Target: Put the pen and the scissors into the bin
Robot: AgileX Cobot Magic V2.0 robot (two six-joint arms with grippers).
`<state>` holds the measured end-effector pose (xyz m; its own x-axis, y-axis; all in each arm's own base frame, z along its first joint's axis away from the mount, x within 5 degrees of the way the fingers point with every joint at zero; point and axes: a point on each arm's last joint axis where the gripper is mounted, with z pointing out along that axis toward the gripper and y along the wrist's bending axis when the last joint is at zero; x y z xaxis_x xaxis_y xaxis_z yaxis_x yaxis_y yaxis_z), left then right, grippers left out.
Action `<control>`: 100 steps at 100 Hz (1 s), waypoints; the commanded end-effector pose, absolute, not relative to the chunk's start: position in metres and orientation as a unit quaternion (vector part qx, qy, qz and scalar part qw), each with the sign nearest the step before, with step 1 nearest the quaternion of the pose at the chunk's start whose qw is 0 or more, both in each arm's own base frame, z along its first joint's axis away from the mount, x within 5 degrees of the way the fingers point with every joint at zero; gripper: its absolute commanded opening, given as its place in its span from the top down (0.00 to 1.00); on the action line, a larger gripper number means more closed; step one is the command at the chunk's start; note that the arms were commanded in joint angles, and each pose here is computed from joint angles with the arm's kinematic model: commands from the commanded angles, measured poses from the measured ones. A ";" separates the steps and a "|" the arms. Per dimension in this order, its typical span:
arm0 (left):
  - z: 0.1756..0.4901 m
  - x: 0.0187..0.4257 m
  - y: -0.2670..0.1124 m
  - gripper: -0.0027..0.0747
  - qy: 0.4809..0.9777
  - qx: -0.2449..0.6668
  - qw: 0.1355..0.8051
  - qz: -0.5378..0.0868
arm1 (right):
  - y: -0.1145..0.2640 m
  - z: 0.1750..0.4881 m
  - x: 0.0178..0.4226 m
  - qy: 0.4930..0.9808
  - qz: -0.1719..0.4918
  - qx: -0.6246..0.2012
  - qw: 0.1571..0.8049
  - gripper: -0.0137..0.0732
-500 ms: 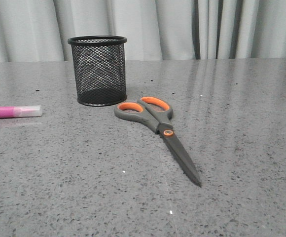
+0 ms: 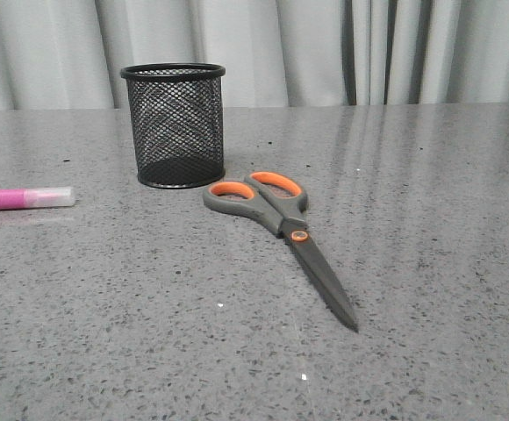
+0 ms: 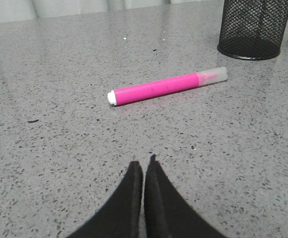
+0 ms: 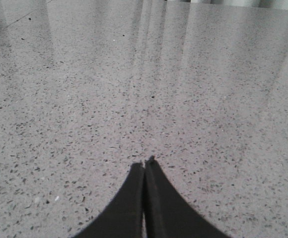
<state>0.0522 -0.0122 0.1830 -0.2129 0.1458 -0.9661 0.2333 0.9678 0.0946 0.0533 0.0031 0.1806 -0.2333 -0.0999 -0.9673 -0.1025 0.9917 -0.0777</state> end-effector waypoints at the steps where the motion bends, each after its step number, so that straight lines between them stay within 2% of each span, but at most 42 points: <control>1: 0.174 0.052 -0.012 0.99 0.767 0.118 0.629 -0.040 | 0.004 0.181 0.053 0.768 0.002 -0.067 0.636 0.91; 40: 0.174 0.052 -0.012 0.99 0.767 0.118 0.629 -0.040 | 0.004 0.183 0.054 0.760 -0.004 -0.072 0.646 0.91; 68: 0.175 0.052 -0.012 0.99 0.764 0.116 0.634 -0.041 | 0.008 0.221 0.052 0.606 0.015 -0.077 0.792 0.91; 82: 0.183 0.053 -0.015 0.99 0.742 0.053 0.658 -0.118 | 0.009 0.230 0.049 0.564 0.020 -0.078 0.822 0.91; 90: 0.190 0.053 -0.017 0.99 0.714 -0.054 0.658 -0.234 | 0.009 0.232 0.048 0.557 0.031 -0.070 0.827 0.91; 94: 0.193 0.053 -0.017 0.99 0.694 -0.120 0.643 -0.300 | 0.009 0.232 0.048 0.557 0.064 -0.045 0.827 0.91; 100: 0.196 0.053 -0.016 0.99 0.670 -0.178 0.629 -0.352 | 0.007 0.233 0.048 0.557 0.119 0.004 0.822 0.91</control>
<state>0.0524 -0.0209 0.1984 -0.1954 -0.4066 -0.8925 0.2395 0.8627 -0.4455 0.0517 0.0083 0.2285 0.2834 0.0305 -0.9585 -0.1414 0.9899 -0.0103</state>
